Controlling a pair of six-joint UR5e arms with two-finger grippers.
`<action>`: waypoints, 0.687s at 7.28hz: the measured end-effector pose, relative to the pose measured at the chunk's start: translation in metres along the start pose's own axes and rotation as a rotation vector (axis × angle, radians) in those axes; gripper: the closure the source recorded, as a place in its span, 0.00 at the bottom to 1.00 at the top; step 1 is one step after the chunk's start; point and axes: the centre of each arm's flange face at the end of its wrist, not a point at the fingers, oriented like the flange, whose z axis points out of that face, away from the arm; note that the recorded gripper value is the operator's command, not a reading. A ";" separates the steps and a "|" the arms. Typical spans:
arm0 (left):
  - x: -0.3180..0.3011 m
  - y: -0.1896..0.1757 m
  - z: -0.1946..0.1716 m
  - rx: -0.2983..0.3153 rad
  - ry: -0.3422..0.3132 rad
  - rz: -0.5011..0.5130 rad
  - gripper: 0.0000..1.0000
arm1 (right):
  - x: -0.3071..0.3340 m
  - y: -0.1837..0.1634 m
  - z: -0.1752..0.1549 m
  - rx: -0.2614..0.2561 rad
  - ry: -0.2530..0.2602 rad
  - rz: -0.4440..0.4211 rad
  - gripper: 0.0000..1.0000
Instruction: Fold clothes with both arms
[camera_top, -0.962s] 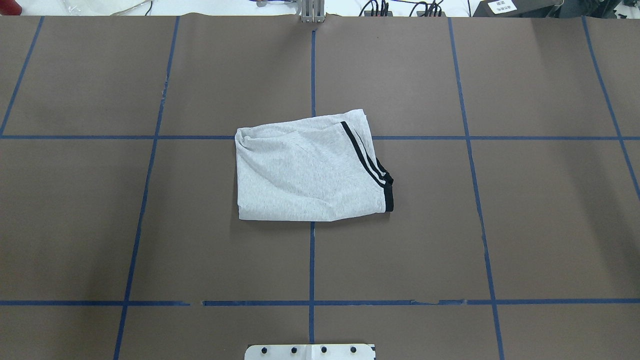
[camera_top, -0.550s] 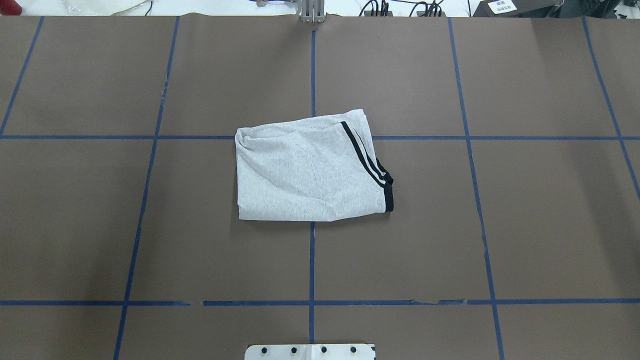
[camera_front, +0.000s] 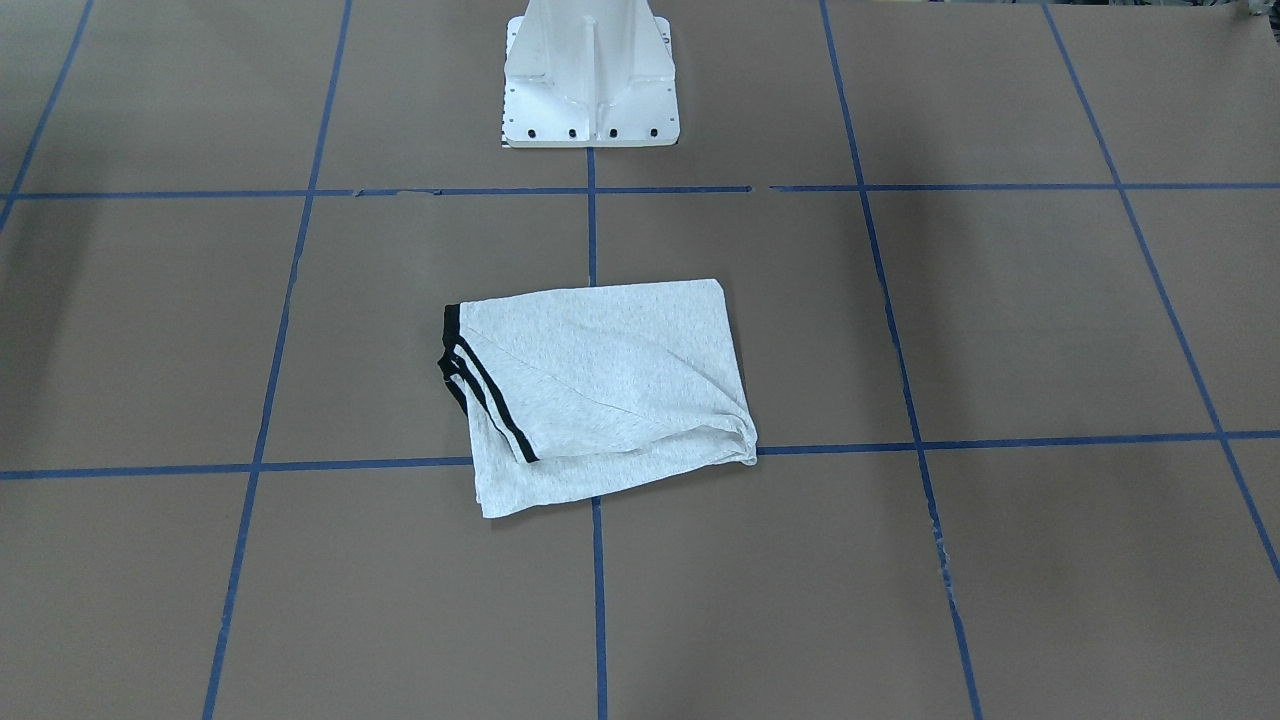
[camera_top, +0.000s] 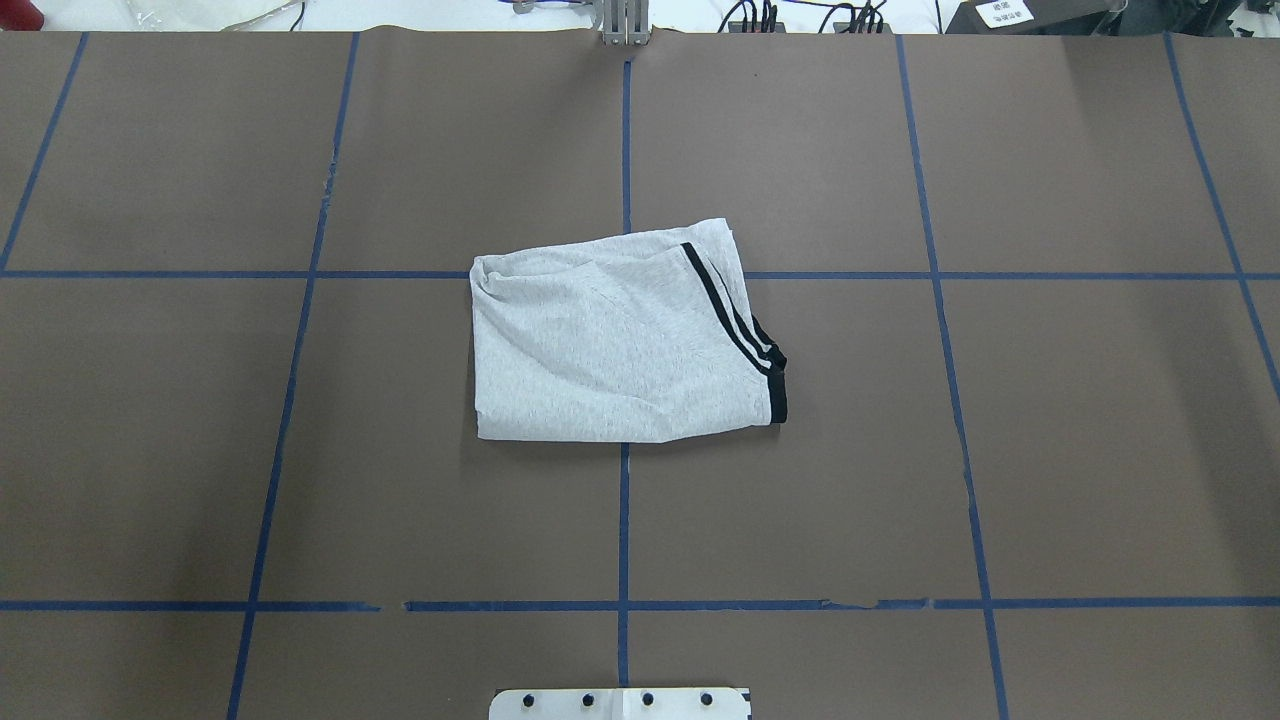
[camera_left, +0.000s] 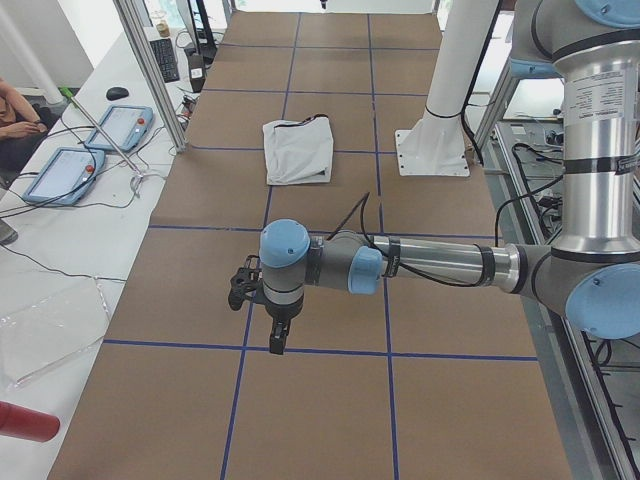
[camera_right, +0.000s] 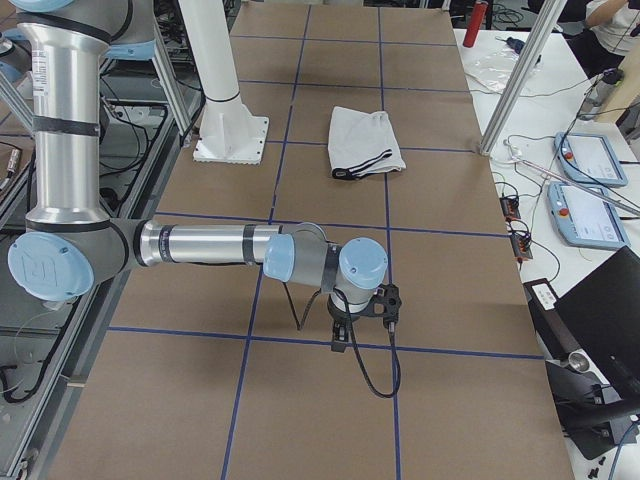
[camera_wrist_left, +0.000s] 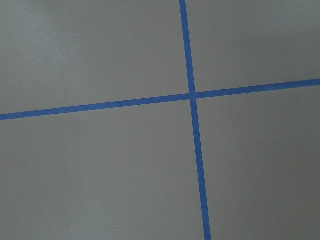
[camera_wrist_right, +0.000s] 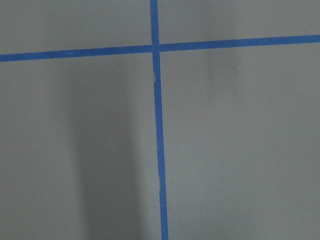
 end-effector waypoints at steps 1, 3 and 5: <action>0.001 0.000 -0.001 0.001 0.000 0.001 0.00 | 0.000 0.000 0.000 0.001 0.000 0.000 0.00; 0.002 -0.001 -0.002 0.004 0.000 0.003 0.00 | -0.003 -0.001 -0.003 0.006 -0.001 -0.004 0.00; 0.003 -0.001 -0.003 0.007 0.001 0.005 0.00 | -0.004 -0.002 -0.005 0.011 0.000 -0.007 0.00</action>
